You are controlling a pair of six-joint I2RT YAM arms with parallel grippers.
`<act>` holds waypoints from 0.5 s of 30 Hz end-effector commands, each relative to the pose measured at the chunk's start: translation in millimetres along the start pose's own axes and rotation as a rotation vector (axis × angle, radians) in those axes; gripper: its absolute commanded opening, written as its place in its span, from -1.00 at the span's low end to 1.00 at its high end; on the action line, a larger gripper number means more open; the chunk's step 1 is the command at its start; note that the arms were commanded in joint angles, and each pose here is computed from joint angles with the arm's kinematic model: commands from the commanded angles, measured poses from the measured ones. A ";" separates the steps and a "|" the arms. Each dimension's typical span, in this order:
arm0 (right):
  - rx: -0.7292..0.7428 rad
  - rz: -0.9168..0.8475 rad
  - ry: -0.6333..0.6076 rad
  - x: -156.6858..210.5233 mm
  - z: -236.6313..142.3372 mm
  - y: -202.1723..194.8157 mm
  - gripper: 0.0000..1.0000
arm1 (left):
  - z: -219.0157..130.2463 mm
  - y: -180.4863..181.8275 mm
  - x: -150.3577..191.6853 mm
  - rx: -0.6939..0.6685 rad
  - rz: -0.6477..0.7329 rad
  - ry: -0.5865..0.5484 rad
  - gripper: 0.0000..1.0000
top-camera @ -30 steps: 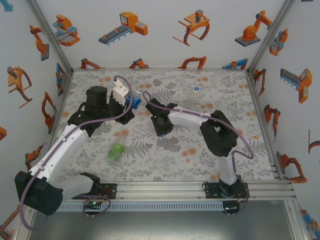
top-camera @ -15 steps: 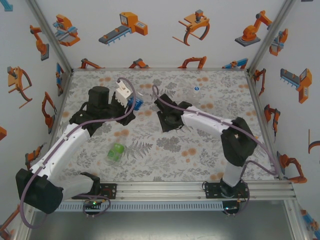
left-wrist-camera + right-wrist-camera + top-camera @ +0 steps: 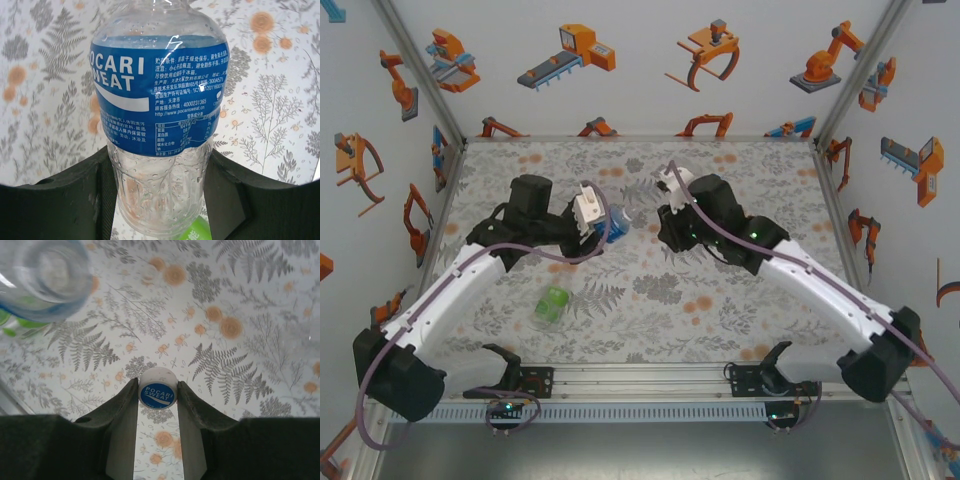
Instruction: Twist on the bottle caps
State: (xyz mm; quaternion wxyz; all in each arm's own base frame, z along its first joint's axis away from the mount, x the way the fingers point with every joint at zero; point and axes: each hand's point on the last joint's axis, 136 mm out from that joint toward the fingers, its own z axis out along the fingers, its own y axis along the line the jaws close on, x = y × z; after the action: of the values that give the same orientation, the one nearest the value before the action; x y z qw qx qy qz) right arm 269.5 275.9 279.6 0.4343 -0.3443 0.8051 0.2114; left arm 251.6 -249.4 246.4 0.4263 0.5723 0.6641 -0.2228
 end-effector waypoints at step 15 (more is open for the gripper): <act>-0.485 -0.670 -0.405 -30.2 -89.3 100.8 -0.66 | -4.3 -49.4 -21.3 0.216 0.293 -0.130 -1.00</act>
State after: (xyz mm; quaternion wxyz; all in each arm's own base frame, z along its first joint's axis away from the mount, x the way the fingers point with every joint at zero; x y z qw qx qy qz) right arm 176.7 290.0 357.8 0.5363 -0.5778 0.5418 0.2914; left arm 220.0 -266.7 259.9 0.4389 0.6701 0.5495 -0.2373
